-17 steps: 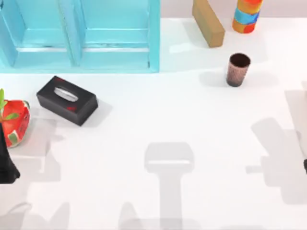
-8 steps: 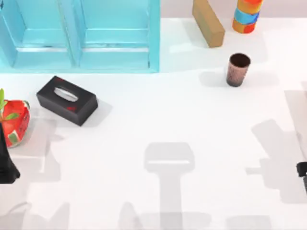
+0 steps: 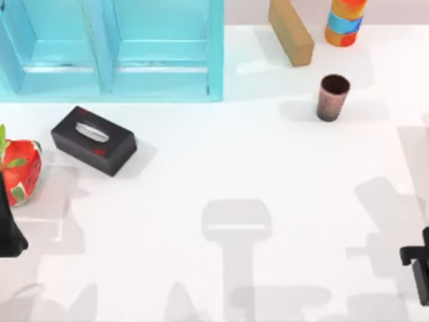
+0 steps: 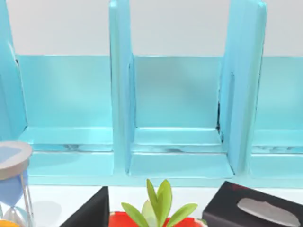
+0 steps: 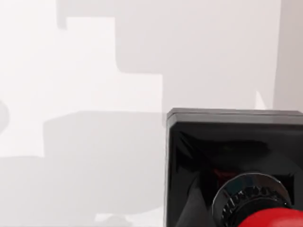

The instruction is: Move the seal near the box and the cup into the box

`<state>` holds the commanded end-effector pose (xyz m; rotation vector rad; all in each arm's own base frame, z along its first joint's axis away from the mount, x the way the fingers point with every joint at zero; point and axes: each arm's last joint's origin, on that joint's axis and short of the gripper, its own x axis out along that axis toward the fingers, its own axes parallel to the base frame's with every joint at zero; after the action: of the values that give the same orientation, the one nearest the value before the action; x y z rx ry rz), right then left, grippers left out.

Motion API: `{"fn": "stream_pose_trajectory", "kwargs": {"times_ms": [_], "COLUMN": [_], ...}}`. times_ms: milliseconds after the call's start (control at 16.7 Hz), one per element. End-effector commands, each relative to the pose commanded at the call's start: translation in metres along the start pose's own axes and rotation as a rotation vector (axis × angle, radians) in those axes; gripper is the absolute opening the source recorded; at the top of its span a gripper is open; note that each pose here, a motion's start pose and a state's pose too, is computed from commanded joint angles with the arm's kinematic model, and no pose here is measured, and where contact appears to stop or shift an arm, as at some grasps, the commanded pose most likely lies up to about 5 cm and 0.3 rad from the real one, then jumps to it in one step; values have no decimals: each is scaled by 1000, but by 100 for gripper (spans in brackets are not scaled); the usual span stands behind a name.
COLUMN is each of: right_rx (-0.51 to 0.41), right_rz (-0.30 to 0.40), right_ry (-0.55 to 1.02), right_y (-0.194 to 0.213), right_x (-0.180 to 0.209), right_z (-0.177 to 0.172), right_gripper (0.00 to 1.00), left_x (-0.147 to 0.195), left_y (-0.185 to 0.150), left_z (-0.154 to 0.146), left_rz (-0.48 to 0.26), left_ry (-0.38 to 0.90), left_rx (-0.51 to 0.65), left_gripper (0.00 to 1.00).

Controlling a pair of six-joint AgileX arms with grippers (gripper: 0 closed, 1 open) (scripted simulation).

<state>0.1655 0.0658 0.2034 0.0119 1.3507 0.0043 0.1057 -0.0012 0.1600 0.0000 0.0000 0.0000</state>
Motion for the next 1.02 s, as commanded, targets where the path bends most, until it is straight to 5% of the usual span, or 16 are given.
{"fn": "stream_pose_trajectory", "kwargs": {"times_ms": [120,900,1020], "right_rx": [0,0,0], "right_rz": [0,0,0], "right_ry": [0,0,0], "right_y": [0,0,0], "right_x": [0,0,0], "right_z": [0,0,0], "right_gripper": [0,98,100], "left_x": [0,0,0], "left_y": [0,0,0], "left_z": [0,0,0], "left_rz": [0,0,0], "left_ry": [0,0,0], "left_rx": [0,0,0], "left_gripper": [100,100,100]}}
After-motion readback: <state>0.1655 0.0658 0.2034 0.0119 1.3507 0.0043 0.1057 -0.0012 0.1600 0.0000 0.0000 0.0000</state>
